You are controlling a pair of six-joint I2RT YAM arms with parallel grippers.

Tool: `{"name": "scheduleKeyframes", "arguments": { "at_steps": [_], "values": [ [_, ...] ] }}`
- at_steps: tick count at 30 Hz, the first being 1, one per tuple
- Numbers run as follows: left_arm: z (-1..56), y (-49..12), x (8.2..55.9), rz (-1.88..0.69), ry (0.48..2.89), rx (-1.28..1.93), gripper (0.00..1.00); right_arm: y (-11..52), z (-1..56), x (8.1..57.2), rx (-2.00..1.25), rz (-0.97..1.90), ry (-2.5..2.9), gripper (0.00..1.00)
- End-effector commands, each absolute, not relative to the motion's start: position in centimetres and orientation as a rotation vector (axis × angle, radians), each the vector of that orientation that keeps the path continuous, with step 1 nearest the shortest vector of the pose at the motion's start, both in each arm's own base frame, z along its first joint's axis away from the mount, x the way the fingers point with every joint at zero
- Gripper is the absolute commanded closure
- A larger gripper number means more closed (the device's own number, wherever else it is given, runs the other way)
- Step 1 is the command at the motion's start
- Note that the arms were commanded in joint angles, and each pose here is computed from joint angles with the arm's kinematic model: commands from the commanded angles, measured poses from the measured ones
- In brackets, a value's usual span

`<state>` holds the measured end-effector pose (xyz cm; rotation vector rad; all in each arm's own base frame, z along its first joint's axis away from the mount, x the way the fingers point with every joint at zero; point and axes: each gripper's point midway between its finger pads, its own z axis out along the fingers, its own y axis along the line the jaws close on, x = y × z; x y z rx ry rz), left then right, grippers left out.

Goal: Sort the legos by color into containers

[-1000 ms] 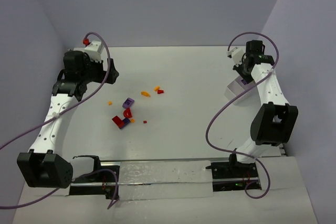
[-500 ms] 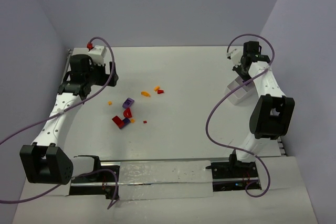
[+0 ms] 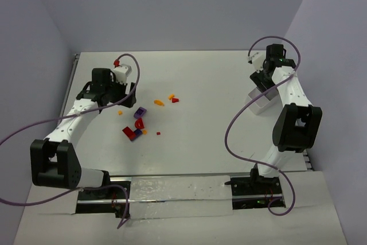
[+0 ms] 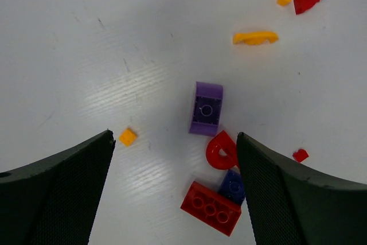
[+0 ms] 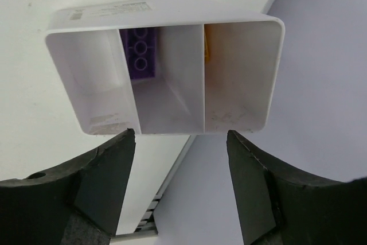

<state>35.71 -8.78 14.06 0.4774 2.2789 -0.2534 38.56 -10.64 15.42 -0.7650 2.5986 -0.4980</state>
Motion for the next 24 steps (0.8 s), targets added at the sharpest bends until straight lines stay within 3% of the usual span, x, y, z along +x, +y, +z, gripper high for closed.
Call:
{"name": "scheduleKeyframes", "arguments": {
  "at_steps": [1, 3, 9, 16, 24],
  "values": [
    [11.8, -10.8, 34.4, -0.32, 2.309, 0.632, 0.13, -5.9, 20.4, 39.3, -0.725, -0.324, 2.473, 0.22],
    [11.1, -11.2, 34.3, -0.34, 2.324, 0.652, 0.15, -3.6, 21.8, 38.9, -0.735, -0.254, 2.432, 0.13],
    [8.0, -13.2, 34.5, -0.389, 2.408, 0.667, 0.24, 3.9, 24.6, 37.5, -0.725, -0.021, 2.352, 0.0],
    [4.8, -13.4, 35.2, -0.326, 2.464, 0.626, 0.23, 8.8, 26.9, 36.4, -0.679, 0.231, 2.291, 0.0],
    [2.5, -12.6, 36.3, -0.215, 2.503, 0.601, 0.42, 11.8, 27.3, 36.0, -0.654, 0.366, 2.263, 0.0]
  ]
}}
